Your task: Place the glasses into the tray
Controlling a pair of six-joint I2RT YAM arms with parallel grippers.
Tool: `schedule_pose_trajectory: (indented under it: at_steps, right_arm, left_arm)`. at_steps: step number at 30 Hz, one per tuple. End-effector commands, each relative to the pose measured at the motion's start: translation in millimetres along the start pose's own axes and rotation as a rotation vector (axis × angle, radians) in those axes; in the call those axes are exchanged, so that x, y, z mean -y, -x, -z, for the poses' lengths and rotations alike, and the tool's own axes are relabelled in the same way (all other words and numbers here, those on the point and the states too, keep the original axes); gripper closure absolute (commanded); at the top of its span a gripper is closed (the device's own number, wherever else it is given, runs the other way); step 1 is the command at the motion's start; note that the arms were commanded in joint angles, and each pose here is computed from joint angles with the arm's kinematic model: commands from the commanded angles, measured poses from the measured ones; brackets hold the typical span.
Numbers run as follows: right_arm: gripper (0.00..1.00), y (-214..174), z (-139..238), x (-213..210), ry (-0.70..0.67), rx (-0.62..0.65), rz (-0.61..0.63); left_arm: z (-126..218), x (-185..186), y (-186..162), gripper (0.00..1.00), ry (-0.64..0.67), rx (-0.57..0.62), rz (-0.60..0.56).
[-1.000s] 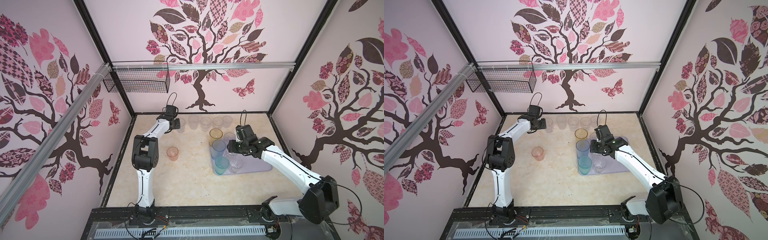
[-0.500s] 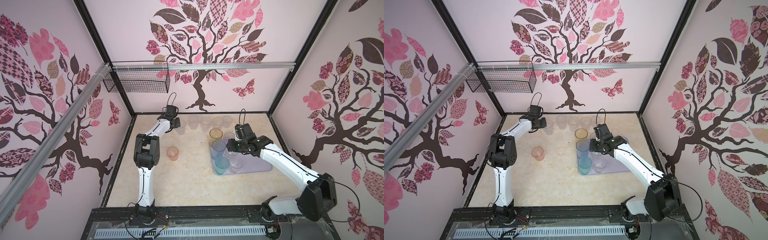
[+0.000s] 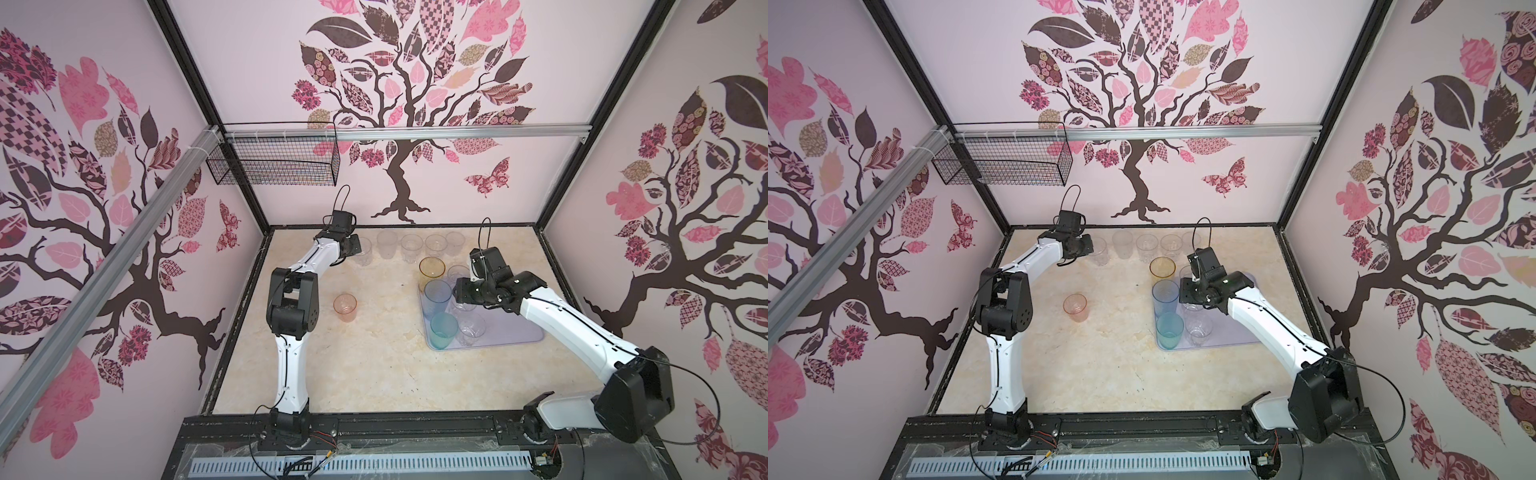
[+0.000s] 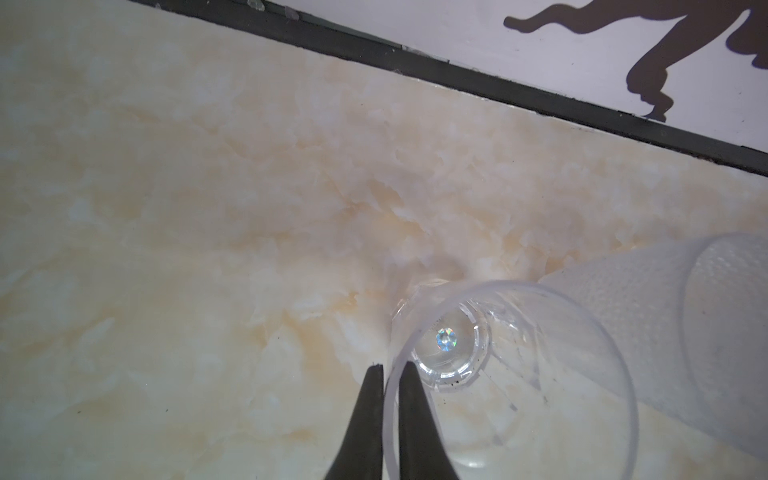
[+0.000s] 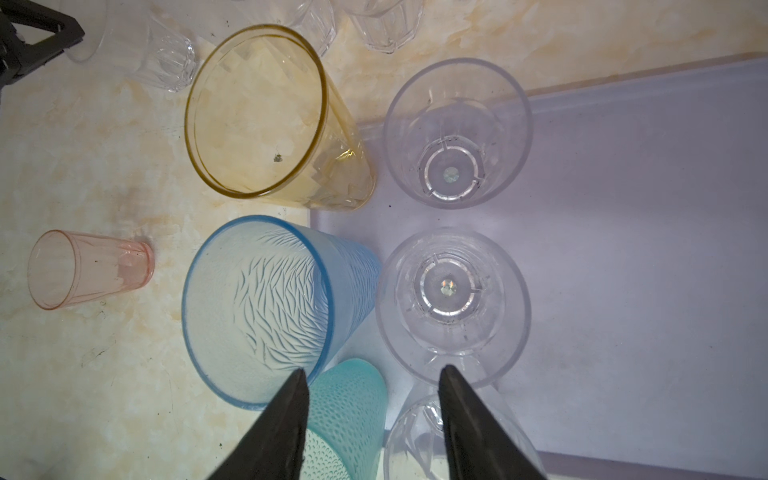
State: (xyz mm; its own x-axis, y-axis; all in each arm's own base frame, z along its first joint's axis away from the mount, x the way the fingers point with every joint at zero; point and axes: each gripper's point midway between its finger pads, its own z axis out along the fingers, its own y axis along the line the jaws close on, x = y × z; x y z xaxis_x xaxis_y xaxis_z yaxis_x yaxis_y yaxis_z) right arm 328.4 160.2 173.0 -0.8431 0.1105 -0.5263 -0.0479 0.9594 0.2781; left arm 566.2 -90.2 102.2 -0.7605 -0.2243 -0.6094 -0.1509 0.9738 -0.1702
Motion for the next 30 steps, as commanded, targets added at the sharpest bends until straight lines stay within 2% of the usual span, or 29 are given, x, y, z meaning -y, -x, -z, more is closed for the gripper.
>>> schedule_pose_trajectory:
  at_steps: [1,11,17,24,30]
  right_arm:
    - [0.46,8,10,-4,0.019,0.021,-0.009]
    - [0.46,5,16,4,0.002,0.057,-0.036]
    - [0.46,12,17,0,0.004,0.061,-0.029]
    - [0.46,20,26,1,-0.001,0.104,-0.040]
    - [0.46,28,30,1,0.000,0.141,-0.066]
  left_arm:
    - [34,3,17,1.00,-0.039,0.074,0.032]
    - [103,-9,-2,1.00,-0.060,0.112,0.052]
    - [149,2,0,1.00,-0.101,0.162,0.044]
    - [207,18,-1,1.00,-0.088,0.238,-0.063]
    - [262,41,20,1.00,-0.123,0.354,-0.091]
